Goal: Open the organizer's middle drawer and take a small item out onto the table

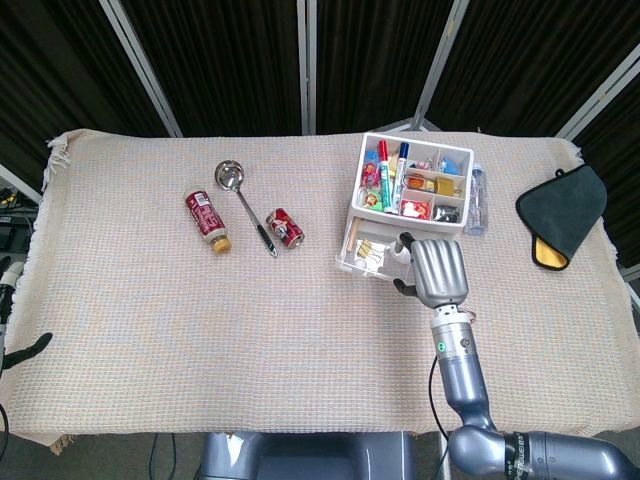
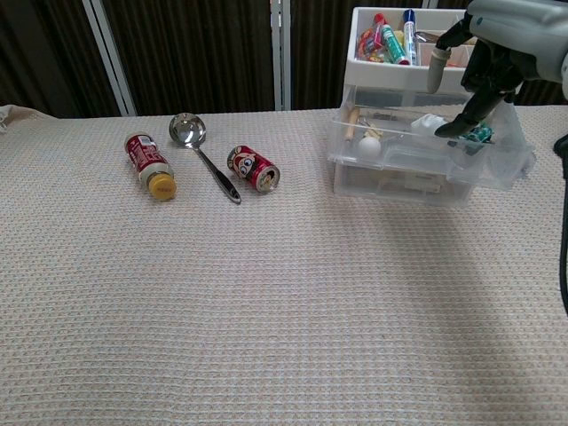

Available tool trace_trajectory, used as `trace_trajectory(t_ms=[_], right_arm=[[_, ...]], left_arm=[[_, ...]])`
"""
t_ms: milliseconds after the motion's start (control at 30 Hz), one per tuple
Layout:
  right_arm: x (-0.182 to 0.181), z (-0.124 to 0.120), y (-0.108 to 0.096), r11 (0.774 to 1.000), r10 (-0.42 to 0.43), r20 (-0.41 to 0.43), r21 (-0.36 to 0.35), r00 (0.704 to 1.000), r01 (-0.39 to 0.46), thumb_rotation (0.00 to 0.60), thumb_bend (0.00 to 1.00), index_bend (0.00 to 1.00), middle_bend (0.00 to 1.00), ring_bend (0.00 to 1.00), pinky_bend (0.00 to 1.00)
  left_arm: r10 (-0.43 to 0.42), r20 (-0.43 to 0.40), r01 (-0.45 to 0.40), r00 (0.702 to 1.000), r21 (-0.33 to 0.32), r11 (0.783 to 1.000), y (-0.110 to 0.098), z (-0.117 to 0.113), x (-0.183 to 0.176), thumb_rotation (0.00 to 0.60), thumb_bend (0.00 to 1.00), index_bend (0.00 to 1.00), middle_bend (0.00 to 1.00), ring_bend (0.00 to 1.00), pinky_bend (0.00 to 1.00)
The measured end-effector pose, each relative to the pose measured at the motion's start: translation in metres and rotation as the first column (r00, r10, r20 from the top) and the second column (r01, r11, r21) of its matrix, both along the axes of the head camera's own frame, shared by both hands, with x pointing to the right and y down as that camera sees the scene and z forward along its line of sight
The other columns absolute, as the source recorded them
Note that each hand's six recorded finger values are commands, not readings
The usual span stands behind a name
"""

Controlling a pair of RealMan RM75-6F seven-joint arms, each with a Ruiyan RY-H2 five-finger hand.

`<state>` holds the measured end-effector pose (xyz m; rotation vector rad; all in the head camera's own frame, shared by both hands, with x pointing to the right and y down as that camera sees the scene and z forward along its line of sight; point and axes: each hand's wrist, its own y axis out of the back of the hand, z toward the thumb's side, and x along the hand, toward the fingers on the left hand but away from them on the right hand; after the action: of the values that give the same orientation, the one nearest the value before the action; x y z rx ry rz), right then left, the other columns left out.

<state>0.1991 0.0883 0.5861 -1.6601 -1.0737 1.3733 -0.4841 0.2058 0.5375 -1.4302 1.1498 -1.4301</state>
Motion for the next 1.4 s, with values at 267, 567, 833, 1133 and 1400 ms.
trace_trajectory(t_ms=[267,567,833,1133,1400], right_arm=[[-0.006,0.007,-0.023,1.0,0.009,-0.034,0.014,0.999,-0.009,0.6,0.1,0.52,1.0,1.0,0.67],[-0.004,0.021,-0.03,1.0,0.002,-0.071,-0.018,0.997,-0.003,0.6,0.16,0.55,1.0,1.0,0.67],[-0.001,0.031,-0.03,0.999,-0.001,-0.086,-0.044,0.996,-0.003,0.6,0.19,0.55,1.0,1.0,0.67],[0.004,0.039,-0.028,0.998,-0.001,-0.108,-0.068,0.994,-0.007,0.6,0.21,0.5,1.0,1.0,0.67],[0.012,0.045,-0.027,0.996,0.008,-0.146,-0.081,0.989,-0.02,0.6,0.29,0.53,1.0,1.0,0.67]], left_arm=[[-0.016,0.0,0.016,1.0,0.003,1.0,-0.002,0.0,-0.005,0.6,0.02,0.0,0.0,0.0,0.0],[-0.019,0.006,0.019,1.0,-0.013,1.0,-0.004,0.005,-0.005,0.6,0.02,0.0,0.0,0.0,0.0],[-0.019,0.004,0.019,1.0,-0.017,1.0,-0.004,0.006,-0.005,0.6,0.02,0.0,0.0,0.0,0.0],[-0.018,0.002,0.018,1.0,-0.023,1.0,-0.005,0.008,-0.004,0.6,0.02,0.0,0.0,0.0,0.0],[-0.016,-0.003,0.016,1.0,-0.025,1.0,-0.005,0.008,-0.003,0.6,0.02,0.0,0.0,0.0,0.0]])
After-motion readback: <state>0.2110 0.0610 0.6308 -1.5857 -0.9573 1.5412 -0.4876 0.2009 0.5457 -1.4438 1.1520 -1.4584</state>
